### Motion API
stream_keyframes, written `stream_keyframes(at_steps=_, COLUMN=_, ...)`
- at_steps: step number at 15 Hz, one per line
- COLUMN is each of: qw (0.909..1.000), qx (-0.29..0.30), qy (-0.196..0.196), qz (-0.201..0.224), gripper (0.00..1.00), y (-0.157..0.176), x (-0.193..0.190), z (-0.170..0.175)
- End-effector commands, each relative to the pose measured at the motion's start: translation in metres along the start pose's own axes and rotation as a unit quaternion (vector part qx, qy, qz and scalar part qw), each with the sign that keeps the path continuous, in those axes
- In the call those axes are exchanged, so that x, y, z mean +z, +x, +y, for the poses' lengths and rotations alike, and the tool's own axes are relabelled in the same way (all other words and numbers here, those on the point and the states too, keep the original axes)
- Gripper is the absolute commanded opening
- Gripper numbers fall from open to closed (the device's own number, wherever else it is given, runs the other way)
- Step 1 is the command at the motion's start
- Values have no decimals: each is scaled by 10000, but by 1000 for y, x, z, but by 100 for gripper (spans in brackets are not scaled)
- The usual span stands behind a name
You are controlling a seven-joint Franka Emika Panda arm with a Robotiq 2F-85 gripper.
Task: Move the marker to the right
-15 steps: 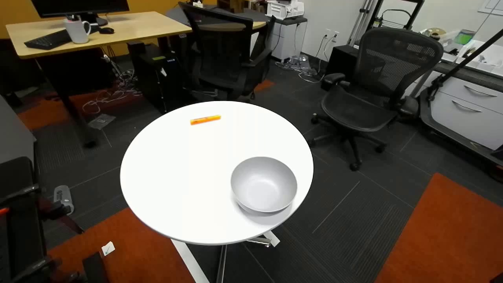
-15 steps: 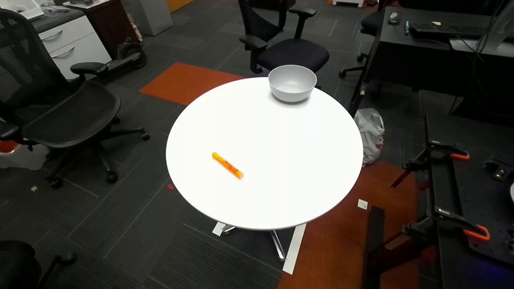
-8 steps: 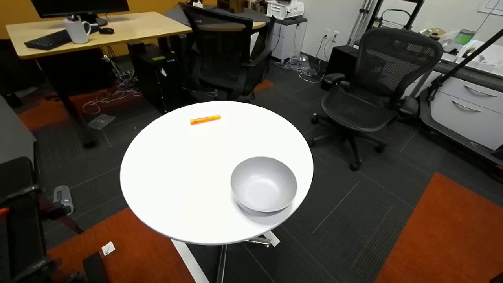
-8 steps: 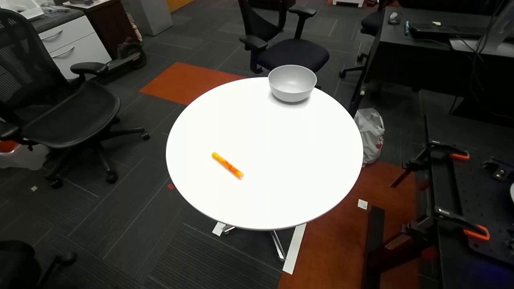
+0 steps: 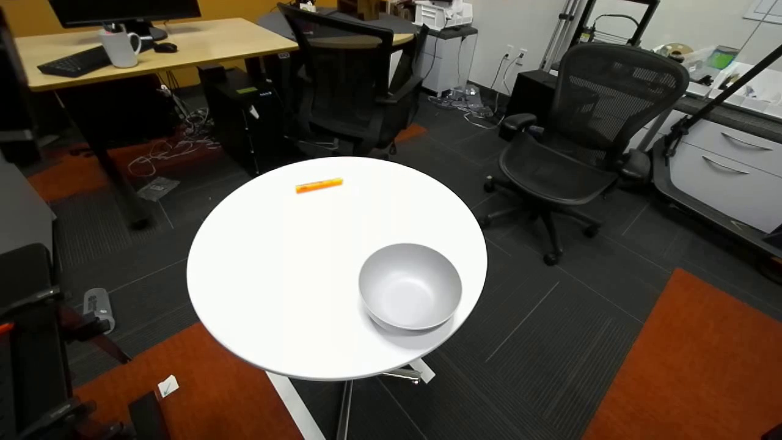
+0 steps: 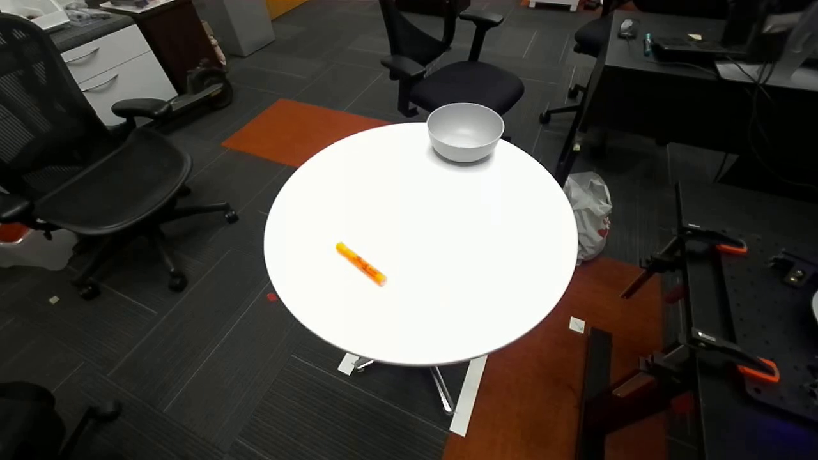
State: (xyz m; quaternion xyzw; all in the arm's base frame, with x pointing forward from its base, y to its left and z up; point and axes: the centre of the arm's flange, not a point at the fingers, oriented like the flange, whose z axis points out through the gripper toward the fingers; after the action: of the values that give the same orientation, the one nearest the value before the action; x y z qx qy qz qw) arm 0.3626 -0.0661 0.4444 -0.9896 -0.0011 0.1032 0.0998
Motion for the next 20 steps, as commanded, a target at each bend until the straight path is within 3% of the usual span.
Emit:
stream_keyframes(at_steps=1, qw=9997, qx=185, qy=-102, qz=98, gripper=100, y=69, x=33, z=-31)
stream_keyframes(at_steps=10, qw=9967, qx=183, qy=-131, qz=785, gripper=100, y=187, x=105, z=-90)
stream_keyframes(at_steps=14, qw=9947, qx=121, qy=-13, qz=1024, gripper=100, y=227, x=124, z=-108)
stream_keyframes(at_steps=20, qw=9880, qx=353, qy=-173, qz=1492, gripper=100, y=275, x=165, z=-130)
